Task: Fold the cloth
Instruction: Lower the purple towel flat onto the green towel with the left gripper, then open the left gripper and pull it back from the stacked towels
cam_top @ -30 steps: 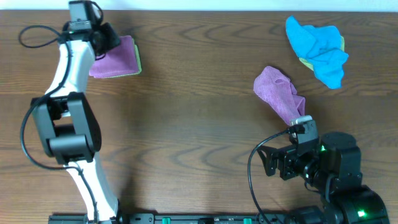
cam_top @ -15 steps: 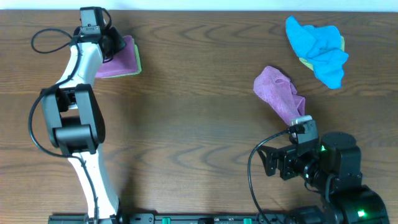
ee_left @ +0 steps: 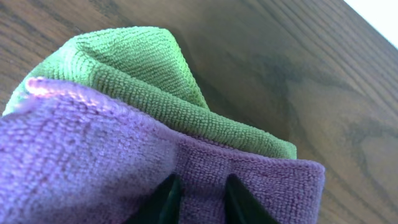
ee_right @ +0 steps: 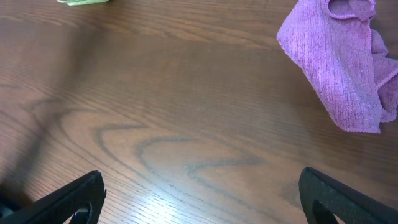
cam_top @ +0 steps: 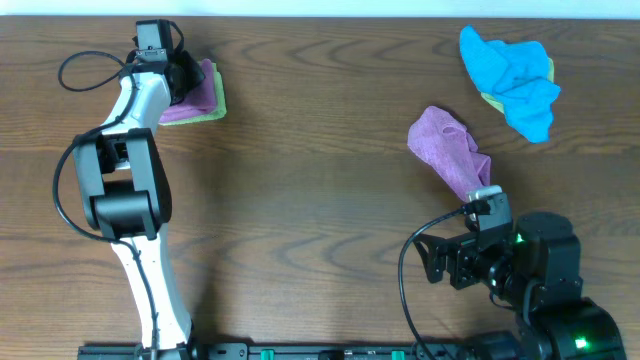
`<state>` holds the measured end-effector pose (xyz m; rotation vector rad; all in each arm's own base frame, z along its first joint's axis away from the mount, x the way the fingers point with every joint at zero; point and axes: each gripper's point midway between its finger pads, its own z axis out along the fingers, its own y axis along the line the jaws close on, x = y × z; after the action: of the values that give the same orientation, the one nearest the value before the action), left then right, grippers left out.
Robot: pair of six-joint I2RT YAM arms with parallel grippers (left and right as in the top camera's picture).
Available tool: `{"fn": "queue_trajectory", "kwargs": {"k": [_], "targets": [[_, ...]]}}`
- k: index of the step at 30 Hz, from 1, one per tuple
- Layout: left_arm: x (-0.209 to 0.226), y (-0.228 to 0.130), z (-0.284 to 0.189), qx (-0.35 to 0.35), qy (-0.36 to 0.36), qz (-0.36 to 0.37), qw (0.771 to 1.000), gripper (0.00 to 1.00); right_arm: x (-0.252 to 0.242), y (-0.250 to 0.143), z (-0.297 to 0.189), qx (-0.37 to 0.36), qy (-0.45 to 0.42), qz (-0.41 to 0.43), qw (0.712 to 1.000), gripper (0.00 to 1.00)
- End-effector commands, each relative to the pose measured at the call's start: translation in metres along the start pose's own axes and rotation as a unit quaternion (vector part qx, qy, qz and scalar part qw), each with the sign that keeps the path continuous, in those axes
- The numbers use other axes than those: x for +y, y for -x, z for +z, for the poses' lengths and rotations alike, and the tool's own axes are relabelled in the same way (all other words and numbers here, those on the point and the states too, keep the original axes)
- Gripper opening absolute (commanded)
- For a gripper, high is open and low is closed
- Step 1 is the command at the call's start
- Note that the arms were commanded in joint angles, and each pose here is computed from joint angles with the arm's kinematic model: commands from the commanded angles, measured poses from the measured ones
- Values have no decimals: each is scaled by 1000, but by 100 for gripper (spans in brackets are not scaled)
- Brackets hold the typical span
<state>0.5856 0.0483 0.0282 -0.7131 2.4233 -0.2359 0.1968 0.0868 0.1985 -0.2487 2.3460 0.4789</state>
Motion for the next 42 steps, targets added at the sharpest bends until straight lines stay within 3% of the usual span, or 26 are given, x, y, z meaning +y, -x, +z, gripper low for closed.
{"fn": "queue_trajectory", "kwargs": {"k": [1, 4, 9, 14, 17, 23, 27, 36, 42], "targets": [[2, 2, 0, 1, 3, -4, 1000, 27, -1, -1, 0, 1, 0, 7, 1000, 99], [-6, 13, -17, -11, -4, 4, 1000, 24, -1, -1, 0, 1, 0, 7, 1000, 99], [-20, 49, -68, -65, -8, 22, 998, 39, -1, -1, 0, 1, 0, 7, 1000, 99], [-27, 61, -109, -81, -10, 38, 996, 50, -1, -1, 0, 1, 0, 7, 1000, 99], [-24, 60, -129, -76, 3, 48, 996, 61, -1, -1, 0, 1, 0, 7, 1000, 99], [-12, 39, -150, -33, 33, 58, 997, 96, -1, -1, 0, 1, 0, 7, 1000, 99], [-7, 28, -161, -11, 42, 59, 997, 95, -1, -1, 0, 1, 0, 7, 1000, 99], [-33, 24, -178, 1, -28, 48, 998, 96, -1, -1, 0, 1, 0, 7, 1000, 99], [-32, 9, -184, 33, -31, 46, 998, 95, -1, -1, 0, 1, 0, 7, 1000, 99]]}}
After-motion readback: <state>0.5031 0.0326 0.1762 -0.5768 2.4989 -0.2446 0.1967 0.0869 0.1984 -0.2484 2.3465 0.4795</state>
